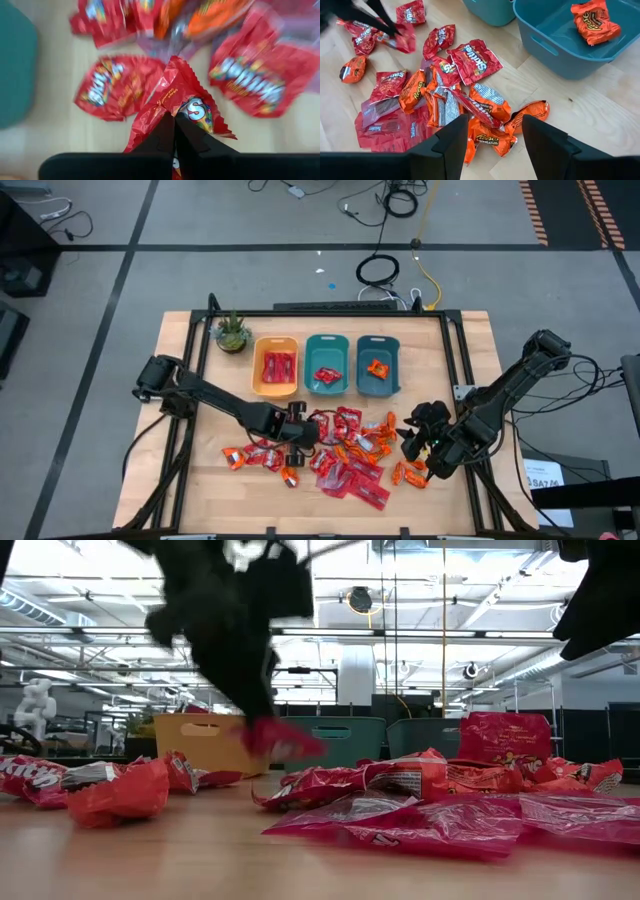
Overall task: Sort candy
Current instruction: Put the red candy into the top center green bin, then put the orange candy into the top right blue bin
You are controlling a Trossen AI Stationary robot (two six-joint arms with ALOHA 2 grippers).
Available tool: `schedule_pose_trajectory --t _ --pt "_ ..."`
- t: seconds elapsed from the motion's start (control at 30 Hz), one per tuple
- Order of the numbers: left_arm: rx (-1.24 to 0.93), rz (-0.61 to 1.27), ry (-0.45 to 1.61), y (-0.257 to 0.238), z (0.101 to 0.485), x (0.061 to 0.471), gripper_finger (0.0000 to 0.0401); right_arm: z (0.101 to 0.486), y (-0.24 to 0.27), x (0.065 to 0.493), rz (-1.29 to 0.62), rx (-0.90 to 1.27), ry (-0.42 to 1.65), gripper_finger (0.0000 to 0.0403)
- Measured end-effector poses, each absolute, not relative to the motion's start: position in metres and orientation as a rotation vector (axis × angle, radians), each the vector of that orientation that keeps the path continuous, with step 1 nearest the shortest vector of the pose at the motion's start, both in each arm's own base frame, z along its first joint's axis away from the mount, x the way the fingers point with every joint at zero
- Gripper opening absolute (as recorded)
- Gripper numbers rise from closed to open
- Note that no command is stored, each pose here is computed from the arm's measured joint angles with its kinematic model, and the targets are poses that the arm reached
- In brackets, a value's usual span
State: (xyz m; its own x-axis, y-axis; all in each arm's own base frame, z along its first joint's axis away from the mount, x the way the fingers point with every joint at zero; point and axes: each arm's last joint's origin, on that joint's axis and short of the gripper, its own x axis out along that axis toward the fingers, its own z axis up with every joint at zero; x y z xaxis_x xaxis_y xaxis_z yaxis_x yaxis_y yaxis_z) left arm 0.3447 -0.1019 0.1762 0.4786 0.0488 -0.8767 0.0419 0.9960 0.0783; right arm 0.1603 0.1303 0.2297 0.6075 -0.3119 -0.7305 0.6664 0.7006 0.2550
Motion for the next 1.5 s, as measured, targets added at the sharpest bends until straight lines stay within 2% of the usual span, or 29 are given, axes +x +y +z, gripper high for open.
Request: schedule_pose_trajectory --t 0.17,0.3,0.7,0.9,1.2,1.37,1.5 --pt "0.073 0.056 1.027 -0.091 0.219 0.361 0.0005 0.23 0.13 0.16 -0.6 0.547 0.713 0.018" --pt "0.082 0.118 0.94 -0.063 0.251 0.377 0.0005 0.23 0.13 0.16 -0.604 0.55 0.709 0.018" --pt "-0.14 0.297 0.884 0.078 0.265 0.382 0.0008 0.23 0.13 0.16 -0.646 0.653 0.676 0.018" --pt "-0.182 0.383 0.807 0.115 0.269 0.378 0.0046 0.23 0.13 0.16 -0.668 0.707 0.659 0.018" --pt "-0.215 0.441 0.802 0.136 0.269 0.371 0.0138 0.23 0.13 0.16 -0.693 0.769 0.638 0.018" --pt "-0.176 0.423 0.81 0.135 0.269 0.371 0.0152 0.23 0.13 0.16 -0.685 0.751 0.648 0.018" --pt "-0.174 0.422 0.816 0.135 0.269 0.371 0.0153 0.23 0.13 0.16 -0.634 0.63 0.691 0.018"
